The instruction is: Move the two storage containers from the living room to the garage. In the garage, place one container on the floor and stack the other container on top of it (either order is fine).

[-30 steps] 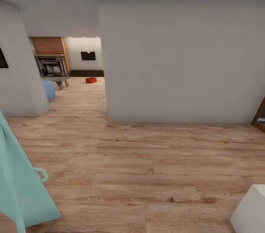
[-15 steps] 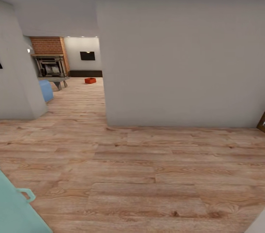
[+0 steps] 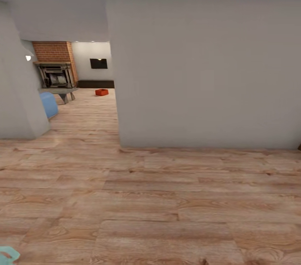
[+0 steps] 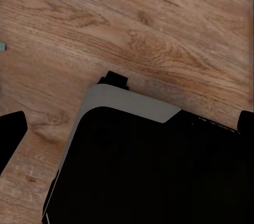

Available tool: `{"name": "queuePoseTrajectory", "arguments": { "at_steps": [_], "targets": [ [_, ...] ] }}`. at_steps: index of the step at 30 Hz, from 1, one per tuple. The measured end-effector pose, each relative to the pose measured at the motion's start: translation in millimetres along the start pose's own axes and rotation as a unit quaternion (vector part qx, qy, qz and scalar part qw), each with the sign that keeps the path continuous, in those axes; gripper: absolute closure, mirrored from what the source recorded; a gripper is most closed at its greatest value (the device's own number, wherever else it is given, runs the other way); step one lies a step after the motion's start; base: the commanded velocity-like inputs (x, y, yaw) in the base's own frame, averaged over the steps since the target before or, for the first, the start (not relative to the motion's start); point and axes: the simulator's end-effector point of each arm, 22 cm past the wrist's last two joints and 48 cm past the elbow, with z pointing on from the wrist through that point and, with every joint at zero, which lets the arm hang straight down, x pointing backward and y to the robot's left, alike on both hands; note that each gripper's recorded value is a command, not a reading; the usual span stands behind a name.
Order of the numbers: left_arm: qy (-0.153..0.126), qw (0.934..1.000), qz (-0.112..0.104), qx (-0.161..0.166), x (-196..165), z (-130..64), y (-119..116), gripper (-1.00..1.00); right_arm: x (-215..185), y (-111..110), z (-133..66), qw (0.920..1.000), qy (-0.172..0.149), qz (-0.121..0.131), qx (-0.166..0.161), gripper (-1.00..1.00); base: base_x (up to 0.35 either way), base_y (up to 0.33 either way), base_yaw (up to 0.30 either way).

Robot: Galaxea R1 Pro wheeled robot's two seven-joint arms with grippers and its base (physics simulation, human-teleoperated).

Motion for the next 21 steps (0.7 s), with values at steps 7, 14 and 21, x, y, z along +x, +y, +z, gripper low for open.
{"name": "queuePoseTrajectory", "arguments": {
  "at_steps": [7, 14, 21],
  "targets": [
    [0.0, 1.0, 0.0, 0.0, 0.0, 0.0, 0.1, -1.0, 0.0, 0.0, 0.0, 1.0, 0.0, 0.0, 0.0, -1.0, 0.325, 0.0, 0.0],
    [0.0, 1.0, 0.0, 0.0, 0.1, 0.0, -0.4, -1.0, -0.2, 0.0, 0.0, 1.0, 0.0, 0.0, 0.0, -1.0, 0.325, 0.0, 0.0],
    [0.0, 1.0, 0.0, 0.001, 0.2, -0.1, -0.9, -1.0, 0.0, 0.0, 0.0, 1.0, 0.0, 0.0, 0.0, -1.0, 0.325, 0.0, 0.0]
  ]
}}
